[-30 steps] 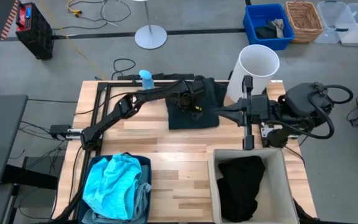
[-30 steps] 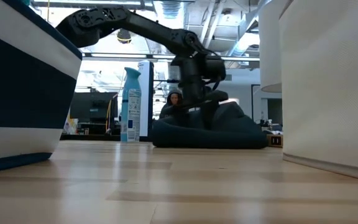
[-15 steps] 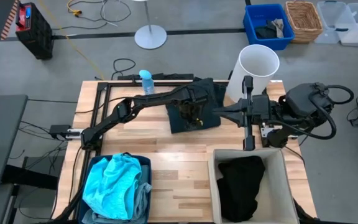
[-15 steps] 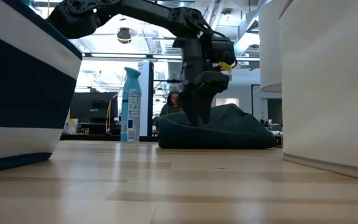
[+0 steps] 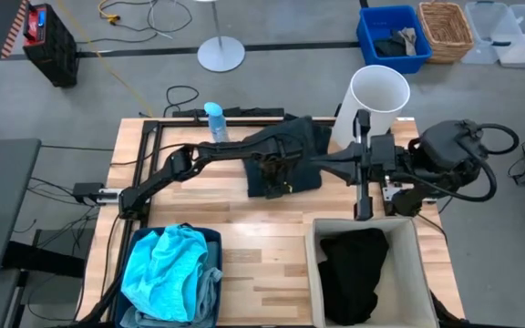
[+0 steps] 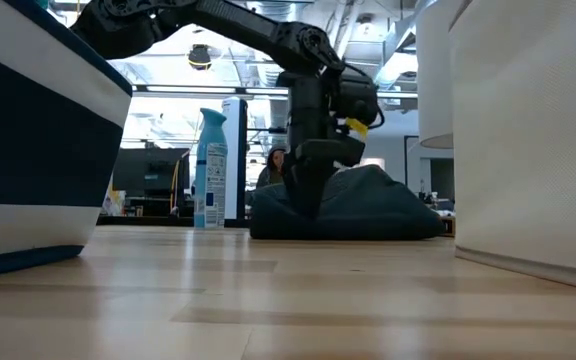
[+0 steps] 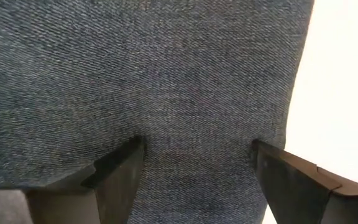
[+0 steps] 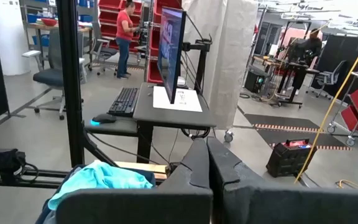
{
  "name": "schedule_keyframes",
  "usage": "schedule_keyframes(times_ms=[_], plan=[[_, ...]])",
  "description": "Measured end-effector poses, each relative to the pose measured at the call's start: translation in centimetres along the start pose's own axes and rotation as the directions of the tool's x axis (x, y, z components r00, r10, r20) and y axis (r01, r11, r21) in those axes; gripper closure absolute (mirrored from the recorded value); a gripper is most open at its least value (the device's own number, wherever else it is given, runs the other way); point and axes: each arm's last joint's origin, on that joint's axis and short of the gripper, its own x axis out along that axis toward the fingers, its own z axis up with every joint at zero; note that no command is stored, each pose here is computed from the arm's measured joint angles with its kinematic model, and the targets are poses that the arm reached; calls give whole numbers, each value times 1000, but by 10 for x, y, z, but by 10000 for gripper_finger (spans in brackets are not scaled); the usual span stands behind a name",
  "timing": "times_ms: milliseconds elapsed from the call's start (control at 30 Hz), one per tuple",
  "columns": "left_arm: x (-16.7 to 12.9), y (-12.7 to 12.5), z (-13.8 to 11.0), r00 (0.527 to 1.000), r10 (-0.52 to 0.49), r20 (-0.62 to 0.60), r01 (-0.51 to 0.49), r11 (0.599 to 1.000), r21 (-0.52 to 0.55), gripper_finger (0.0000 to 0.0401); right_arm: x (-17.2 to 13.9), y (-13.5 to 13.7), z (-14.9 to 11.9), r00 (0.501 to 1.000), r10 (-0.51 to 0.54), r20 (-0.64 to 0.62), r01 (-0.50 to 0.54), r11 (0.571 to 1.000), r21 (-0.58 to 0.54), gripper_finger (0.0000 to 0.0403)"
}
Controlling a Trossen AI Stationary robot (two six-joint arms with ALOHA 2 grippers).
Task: Sort clothes
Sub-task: Put the dark blue jeans into the laundry organizer
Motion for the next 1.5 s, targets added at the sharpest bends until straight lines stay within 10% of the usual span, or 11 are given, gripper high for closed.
schedule_keyframes(times_ms=[367,800,967,1133,1500], plan=[[27,-2,-12,996,-47,-75,44,999,-30,123,10,2,-3,1000,-19,-7,19,999,33,403],[31,-11,-11,996,-35,-78,33,999,-31,372,11,2,-2,1000,-27,5,27,999,44,403],[29,-11,-14,994,-17,-105,18,1000,6,395,10,2,-1,1000,-27,5,27,999,44,403],[4,-16,-18,994,24,-104,-23,1000,19,398,10,2,-1,1000,-27,5,27,998,57,403],[-138,-26,-48,942,172,289,-165,985,-47,400,10,2,-1,1000,-27,7,27,998,56,403]])
